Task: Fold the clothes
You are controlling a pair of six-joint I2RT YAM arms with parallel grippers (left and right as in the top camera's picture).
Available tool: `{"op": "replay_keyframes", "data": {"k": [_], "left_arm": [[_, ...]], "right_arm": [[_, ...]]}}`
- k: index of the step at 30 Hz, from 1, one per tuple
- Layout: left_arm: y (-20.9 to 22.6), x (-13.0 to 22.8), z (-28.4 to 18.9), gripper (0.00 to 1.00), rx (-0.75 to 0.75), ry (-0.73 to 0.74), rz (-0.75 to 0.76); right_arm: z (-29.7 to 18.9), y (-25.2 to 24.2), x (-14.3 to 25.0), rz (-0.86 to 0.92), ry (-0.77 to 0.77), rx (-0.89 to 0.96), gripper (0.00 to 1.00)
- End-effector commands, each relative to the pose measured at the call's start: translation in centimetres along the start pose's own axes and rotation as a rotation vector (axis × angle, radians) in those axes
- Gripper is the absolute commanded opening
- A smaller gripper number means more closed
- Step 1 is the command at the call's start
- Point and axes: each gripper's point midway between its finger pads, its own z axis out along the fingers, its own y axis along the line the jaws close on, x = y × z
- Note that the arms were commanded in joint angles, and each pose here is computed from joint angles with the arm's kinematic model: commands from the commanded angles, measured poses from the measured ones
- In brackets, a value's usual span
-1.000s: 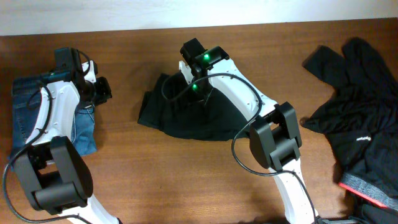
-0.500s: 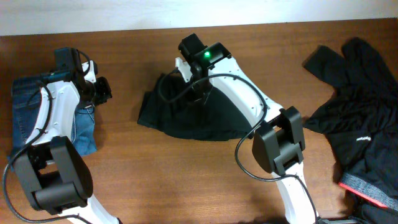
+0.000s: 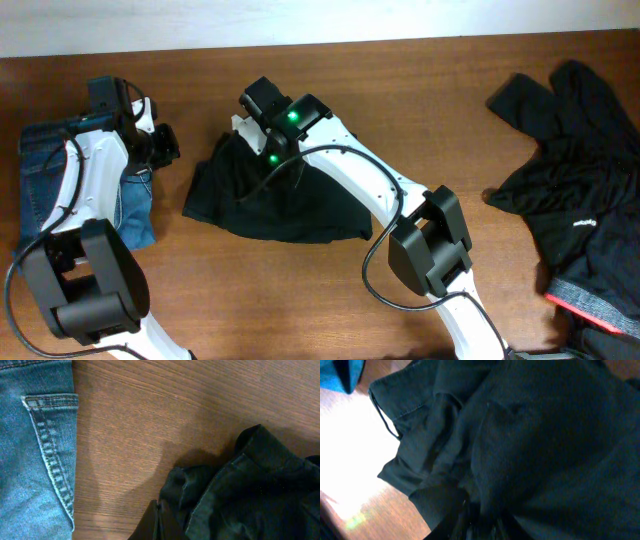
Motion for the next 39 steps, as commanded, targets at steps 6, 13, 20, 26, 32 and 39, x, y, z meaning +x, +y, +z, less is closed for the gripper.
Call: {"op": "replay_keyframes", "data": {"k": [6, 13, 20, 26, 32, 39], "left_arm": [[0.2, -0.9, -1.3, 0.02, -0.026, -0.039, 0.006], [0.7, -0.8, -1.3, 0.02, -0.053, -0.039, 0.005], [0.7, -0.8, -1.3, 0.02, -0.053, -0.038, 0.005], [0.5, -0.7, -1.3, 0.2, -0.039, -0.033, 0.005], [-1.0, -0.1, -1.3, 0.34, 0.049, -0.005, 0.003], [-9.1, 0.8, -2.5, 0.25, 0.43, 0.016, 0.121]], "right_arm": [[-3.4, 2.5, -2.3, -0.081, -0.103, -0.106, 0.17], [-6.3, 5.9, -4.7, -0.219, -0.211, -0.212, 0.17], [-1.4, 5.6, -3.1, -0.224, -0.119, -0.191, 0.15], [-3.2, 2.6, -3.9, -0.188, -0.149, -0.018, 0.36], [-7.9, -0.9, -3.6, -0.093, -0.175, 0.079, 0.36], [-9.5, -9.0, 0.1, 0.201, -0.07, 0.369, 0.2]]}}
